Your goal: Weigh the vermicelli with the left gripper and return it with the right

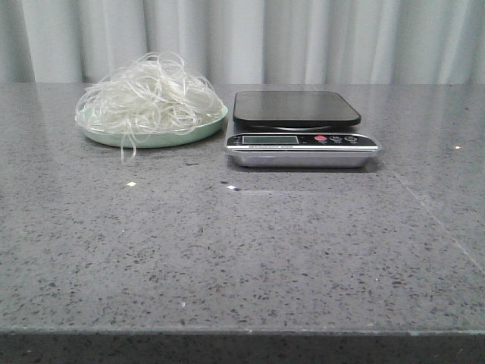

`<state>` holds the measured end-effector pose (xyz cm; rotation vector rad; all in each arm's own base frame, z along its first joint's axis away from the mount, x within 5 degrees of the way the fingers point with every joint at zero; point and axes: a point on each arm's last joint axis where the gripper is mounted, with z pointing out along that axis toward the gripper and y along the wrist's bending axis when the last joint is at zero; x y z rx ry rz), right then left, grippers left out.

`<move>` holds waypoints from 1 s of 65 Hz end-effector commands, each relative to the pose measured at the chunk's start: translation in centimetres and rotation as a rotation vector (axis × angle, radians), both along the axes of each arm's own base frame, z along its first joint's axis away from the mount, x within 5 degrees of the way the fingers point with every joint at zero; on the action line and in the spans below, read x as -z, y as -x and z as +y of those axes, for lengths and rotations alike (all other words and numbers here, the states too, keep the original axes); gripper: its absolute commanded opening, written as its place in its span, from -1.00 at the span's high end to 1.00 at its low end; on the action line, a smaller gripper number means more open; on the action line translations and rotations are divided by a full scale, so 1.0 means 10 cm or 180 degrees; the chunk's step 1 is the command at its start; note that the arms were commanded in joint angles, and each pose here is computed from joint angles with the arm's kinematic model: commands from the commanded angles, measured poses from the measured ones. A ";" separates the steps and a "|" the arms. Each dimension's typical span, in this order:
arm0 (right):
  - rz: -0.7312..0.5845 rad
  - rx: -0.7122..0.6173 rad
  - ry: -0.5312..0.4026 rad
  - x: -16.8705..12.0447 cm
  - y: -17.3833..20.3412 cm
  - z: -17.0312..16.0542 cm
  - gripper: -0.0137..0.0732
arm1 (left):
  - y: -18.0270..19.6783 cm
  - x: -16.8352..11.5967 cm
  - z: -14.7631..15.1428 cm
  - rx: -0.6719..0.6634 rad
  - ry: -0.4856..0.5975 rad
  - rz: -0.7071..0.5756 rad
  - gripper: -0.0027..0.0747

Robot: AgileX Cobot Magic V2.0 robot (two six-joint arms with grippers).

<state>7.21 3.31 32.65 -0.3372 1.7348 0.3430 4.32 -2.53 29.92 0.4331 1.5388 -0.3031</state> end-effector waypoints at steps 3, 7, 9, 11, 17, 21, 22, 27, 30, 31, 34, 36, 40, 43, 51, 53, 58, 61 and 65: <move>-0.0731 0.0046 -0.0283 0.03 0.21 -0.10 -0.71 | 0.00 -0.15 0.01 -0.0041 0.0178 -0.0240 0.58; -0.0869 0.0049 -0.0343 0.11 0.29 -0.14 -0.71 | 0.00 -0.15 0.01 -0.0041 0.0178 -0.0240 0.58; -0.0908 0.0049 -0.0360 0.13 0.32 -0.15 -0.71 | 0.00 -0.15 0.01 -0.0041 0.0178 -0.0240 0.58; -0.0941 0.0049 -0.0375 0.15 0.35 -0.16 -0.70 | 0.00 -0.15 0.01 -0.0041 0.0178 -0.0240 0.58; -0.0961 0.0048 -0.0383 0.20 0.39 -0.18 -0.46 | 0.00 -0.15 0.01 -0.0041 0.0178 -0.0240 0.58; -0.0957 0.0047 -0.0382 0.21 0.39 -0.18 -0.06 | 0.00 -0.15 0.01 -0.0041 0.0178 -0.0240 0.58; -0.0957 0.0047 -0.0382 0.21 0.39 -0.18 -0.06 | 0.00 -0.15 0.01 -0.0041 0.0178 -0.0240 0.58; -0.0961 0.0047 -0.0383 0.21 0.39 -0.18 0.40 | 0.00 -0.15 0.01 -0.0041 0.0178 -0.0240 0.58; -0.0958 0.0047 -0.0382 0.21 0.39 -0.18 0.30 | 0.00 -0.15 0.01 -0.0041 0.0178 -0.0240 0.58; -0.0945 0.0047 -0.0376 0.21 0.39 -0.18 0.26 | 0.00 -0.15 0.01 -0.0041 0.0178 -0.0240 0.58; -0.0922 0.0046 -0.0366 0.22 0.39 -0.18 0.24 | 0.00 -0.15 0.01 -0.0041 0.0178 -0.0240 0.58; -0.0905 0.0045 -0.0358 0.22 0.39 -0.18 0.24 | 0.00 -0.15 0.01 -0.0041 0.0178 -0.0240 0.58; -0.0900 0.0045 -0.0356 0.23 0.39 -0.18 0.25 | 0.00 -0.15 0.01 -0.0041 0.0178 -0.0240 0.58; -0.0900 0.0045 -0.0356 0.23 0.39 -0.18 0.25 | 0.00 -0.15 0.01 -0.0041 0.0178 -0.0240 0.58; -0.0900 0.0045 -0.0356 0.23 0.39 -0.18 0.25 | 0.00 -0.15 0.01 -0.0041 0.0178 -0.0240 0.58; -0.0900 0.0045 -0.0356 0.23 0.39 -0.18 0.25 | 0.00 -0.15 0.01 -0.0041 0.0178 -0.0240 0.58; -0.0900 0.0045 -0.0356 0.23 0.39 -0.18 0.25 | 0.00 -0.15 0.01 -0.0041 0.0178 -0.0240 0.58; -0.0900 0.0045 -0.0356 0.23 0.39 -0.18 0.25 | 0.00 -0.15 0.01 -0.0041 0.0178 -0.0240 0.58; -0.0900 0.0045 -0.0356 0.23 0.39 -0.18 0.25 | 0.00 -0.15 0.01 -0.0041 0.0178 -0.0240 0.58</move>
